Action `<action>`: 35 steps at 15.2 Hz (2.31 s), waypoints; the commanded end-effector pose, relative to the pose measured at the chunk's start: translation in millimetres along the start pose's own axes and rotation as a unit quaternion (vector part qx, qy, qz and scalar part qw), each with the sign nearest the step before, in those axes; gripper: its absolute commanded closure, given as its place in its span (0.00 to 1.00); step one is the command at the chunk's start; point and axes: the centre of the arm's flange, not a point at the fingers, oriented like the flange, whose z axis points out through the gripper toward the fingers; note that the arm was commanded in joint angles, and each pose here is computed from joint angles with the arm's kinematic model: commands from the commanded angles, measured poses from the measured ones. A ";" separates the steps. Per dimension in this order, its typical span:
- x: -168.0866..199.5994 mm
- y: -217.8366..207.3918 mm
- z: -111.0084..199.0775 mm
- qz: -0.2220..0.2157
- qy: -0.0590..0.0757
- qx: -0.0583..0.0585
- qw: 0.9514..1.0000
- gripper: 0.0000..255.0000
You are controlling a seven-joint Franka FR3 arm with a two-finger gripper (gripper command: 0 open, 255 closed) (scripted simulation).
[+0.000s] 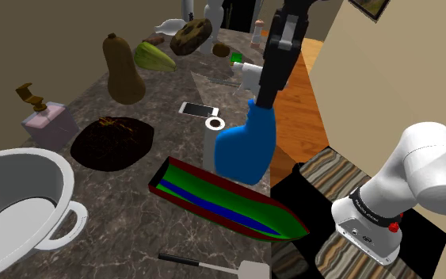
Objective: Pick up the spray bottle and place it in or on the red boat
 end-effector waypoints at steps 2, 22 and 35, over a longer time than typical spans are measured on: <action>-0.7 -0.3 15.3 0.000 0.000 0.000 1.000 1.00; 0.2 0.1 120.9 0.000 0.000 0.000 1.000 1.00; 0.4 0.2 147.6 0.000 0.000 0.000 1.000 1.00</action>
